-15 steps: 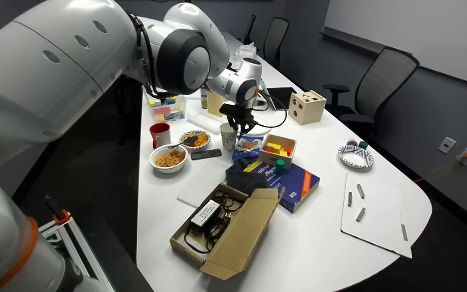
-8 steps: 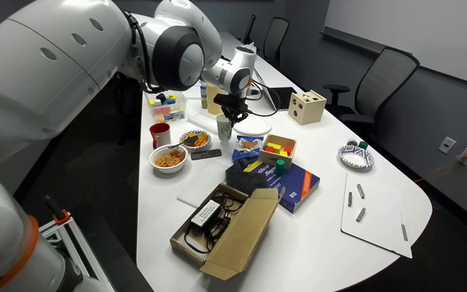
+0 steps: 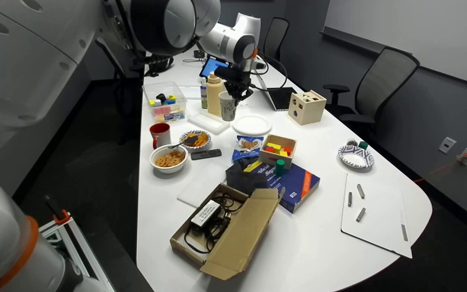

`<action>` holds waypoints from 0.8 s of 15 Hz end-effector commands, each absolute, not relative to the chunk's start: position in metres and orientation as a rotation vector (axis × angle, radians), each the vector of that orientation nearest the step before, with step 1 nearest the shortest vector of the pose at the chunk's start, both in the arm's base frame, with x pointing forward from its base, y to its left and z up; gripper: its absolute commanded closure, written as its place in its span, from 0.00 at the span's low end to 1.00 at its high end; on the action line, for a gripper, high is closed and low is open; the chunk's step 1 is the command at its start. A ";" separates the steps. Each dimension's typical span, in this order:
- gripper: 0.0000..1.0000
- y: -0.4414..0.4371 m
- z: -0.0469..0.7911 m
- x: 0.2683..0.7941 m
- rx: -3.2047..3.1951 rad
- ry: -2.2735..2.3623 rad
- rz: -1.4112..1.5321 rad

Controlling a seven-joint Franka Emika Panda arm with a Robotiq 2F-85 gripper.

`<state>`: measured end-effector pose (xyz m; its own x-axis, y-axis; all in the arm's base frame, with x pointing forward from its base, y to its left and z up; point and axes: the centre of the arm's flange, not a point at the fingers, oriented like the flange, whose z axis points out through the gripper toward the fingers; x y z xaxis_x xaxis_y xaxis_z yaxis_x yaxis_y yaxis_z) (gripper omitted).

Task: Pick up the cup from the middle of the table and put it on the book

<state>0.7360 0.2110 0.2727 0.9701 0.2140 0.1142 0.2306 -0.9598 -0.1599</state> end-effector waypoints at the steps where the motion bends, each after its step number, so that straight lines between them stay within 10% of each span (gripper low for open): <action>1: 0.99 0.160 0.324 0.682 -2.926 -0.150 -0.159; 12: 0.99 0.013 0.349 0.602 -2.857 0.448 -0.218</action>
<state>0.6669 0.0483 0.3505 0.9685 -0.2105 0.1335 -0.1713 -0.9511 -0.2570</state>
